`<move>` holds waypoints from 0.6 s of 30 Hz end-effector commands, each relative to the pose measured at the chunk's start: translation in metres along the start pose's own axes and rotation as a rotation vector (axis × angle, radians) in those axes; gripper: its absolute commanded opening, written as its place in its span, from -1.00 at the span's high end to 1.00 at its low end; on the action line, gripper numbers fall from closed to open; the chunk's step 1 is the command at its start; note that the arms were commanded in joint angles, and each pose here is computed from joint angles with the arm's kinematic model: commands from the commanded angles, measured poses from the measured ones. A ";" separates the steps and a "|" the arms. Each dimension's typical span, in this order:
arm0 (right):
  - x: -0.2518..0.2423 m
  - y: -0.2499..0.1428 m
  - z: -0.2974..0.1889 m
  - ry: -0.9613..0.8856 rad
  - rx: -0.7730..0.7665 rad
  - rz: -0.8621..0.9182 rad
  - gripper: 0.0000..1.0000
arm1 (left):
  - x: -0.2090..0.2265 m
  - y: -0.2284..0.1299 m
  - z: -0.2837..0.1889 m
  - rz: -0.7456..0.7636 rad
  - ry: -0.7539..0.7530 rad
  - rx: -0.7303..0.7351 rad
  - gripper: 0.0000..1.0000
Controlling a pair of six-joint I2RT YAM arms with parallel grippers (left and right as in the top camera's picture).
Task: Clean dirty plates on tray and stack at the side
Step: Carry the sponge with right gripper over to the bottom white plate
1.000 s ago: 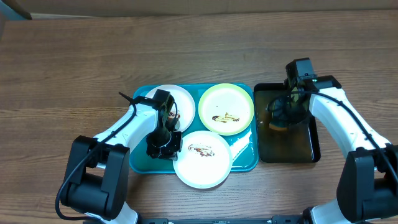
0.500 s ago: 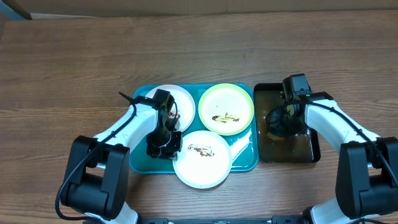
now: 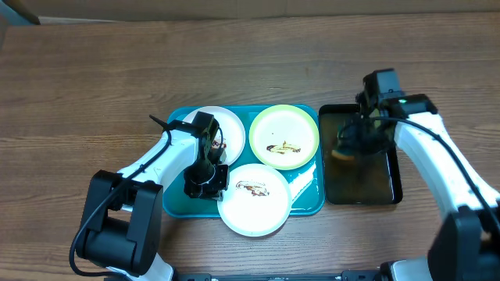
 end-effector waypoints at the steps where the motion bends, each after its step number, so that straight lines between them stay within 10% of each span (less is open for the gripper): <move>1: 0.034 -0.018 -0.016 0.157 0.049 -0.113 0.92 | -0.002 0.006 -0.002 -0.005 0.015 -0.022 0.92; 18: 0.159 -0.109 0.028 0.238 0.155 -0.289 0.92 | -0.002 0.009 -0.002 0.000 0.011 -0.039 0.92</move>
Point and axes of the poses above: each gripper's point midway between its finger pads, its own z axis out along the fingers, its own x axis along the line the jaws close on, y = z × x, the point moved 7 cm from there along -z, back along the fingers, and after that the axes turned 4 degrees about z, right-handed, at the moved point
